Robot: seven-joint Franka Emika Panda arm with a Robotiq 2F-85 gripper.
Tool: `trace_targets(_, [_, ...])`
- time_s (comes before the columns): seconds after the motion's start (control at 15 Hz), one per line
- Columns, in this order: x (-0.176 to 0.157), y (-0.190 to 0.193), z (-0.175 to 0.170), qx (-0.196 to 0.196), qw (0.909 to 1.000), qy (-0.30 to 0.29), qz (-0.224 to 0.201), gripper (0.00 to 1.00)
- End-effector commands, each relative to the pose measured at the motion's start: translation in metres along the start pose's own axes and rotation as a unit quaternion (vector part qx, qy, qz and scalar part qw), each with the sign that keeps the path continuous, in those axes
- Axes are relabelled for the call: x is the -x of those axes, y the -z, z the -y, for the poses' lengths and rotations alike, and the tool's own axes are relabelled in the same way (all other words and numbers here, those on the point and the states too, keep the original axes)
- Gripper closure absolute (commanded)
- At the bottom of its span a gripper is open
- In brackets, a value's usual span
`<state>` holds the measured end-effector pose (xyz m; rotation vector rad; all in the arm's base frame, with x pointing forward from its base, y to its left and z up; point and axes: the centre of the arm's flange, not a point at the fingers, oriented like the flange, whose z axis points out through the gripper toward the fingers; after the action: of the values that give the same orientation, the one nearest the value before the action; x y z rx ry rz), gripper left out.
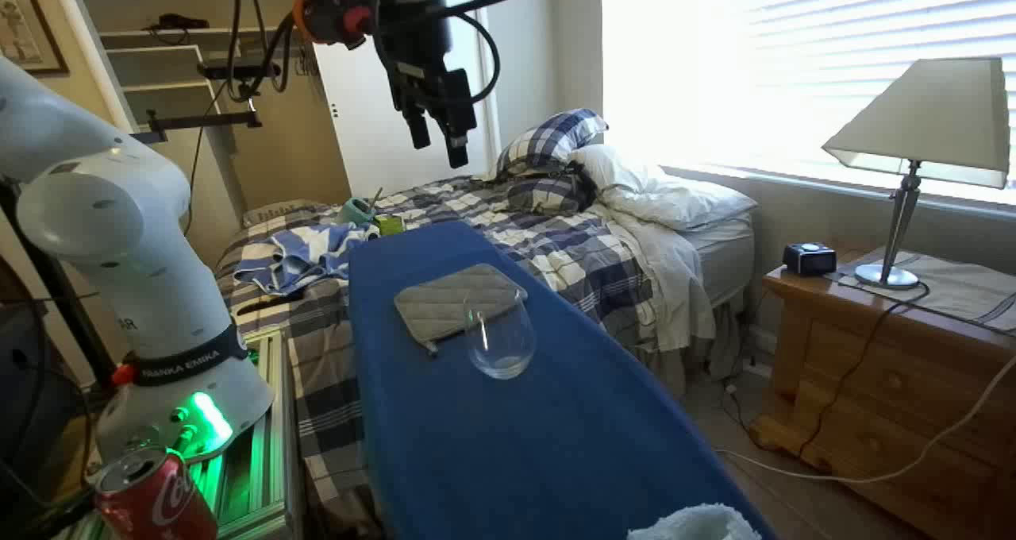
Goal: Put the mat on the cup
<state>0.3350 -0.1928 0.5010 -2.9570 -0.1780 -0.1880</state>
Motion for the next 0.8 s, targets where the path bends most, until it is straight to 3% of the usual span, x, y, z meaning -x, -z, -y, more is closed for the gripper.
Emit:
trace_targets(0.0, [0.0, 0.0, 0.0, 0.0, 1.0, 0.0, 0.0, 0.0])
trace_targets(0.47, [0.0, 0.0, 0.0, 0.0, 1.0, 0.0, 0.0, 0.0])
trace_targets(0.73, [-0.024, 0.02, -0.046, -0.046, 0.9986, -0.024, -0.007, 0.0])
